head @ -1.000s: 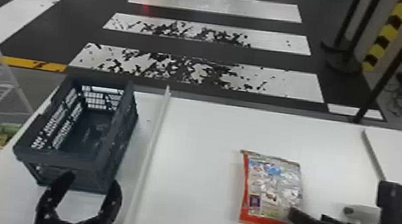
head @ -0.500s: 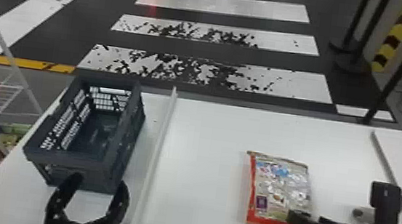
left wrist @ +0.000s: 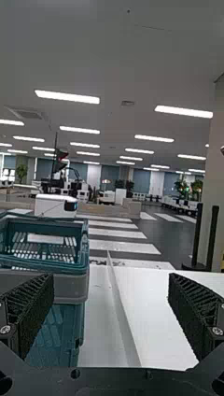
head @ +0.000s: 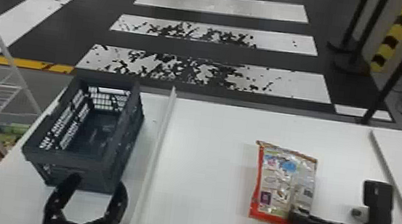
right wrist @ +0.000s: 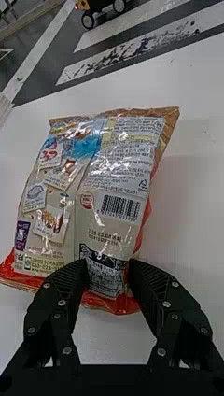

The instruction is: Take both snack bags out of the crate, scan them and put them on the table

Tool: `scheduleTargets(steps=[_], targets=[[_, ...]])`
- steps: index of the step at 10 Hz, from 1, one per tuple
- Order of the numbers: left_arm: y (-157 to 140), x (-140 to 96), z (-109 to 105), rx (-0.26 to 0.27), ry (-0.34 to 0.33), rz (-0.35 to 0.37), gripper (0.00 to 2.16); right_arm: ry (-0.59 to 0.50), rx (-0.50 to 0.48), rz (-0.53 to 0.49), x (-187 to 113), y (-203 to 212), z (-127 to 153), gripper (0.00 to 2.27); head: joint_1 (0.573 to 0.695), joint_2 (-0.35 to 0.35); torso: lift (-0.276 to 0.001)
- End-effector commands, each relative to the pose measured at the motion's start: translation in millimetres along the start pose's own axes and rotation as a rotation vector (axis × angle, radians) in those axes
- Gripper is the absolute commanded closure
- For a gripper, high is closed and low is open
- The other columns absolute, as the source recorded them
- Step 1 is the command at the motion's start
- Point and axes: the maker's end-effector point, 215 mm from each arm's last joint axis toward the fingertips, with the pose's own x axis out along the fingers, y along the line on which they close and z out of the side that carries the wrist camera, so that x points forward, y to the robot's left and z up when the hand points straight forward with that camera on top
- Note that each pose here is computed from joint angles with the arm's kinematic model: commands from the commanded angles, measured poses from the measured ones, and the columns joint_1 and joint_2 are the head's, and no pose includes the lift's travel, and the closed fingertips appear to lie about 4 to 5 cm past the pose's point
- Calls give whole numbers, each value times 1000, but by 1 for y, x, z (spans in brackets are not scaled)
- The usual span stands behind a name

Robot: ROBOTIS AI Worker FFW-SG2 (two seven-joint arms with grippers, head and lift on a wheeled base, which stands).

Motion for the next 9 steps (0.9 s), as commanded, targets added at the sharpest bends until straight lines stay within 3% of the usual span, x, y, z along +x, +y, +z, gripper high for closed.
scheduleTargets(steps=[1, 4, 8, 9], targets=[[0, 0, -1, -1, 1, 1, 87, -7, -31, -18, 1, -3, 3, 2263, 695, 93, -94], [1, -1, -1, 1, 1, 3, 87, -73, -61, -11, -3, 0, 17, 2260, 695, 91, -94], [2, -1, 0, 1, -1, 4, 87, -180, -21, -9, -38, 0, 53, 2260, 695, 78, -94], [2, 0, 2, 1, -4, 3, 87, -209, -6, -47, -51, -15, 64, 2263, 695, 69, -94]])
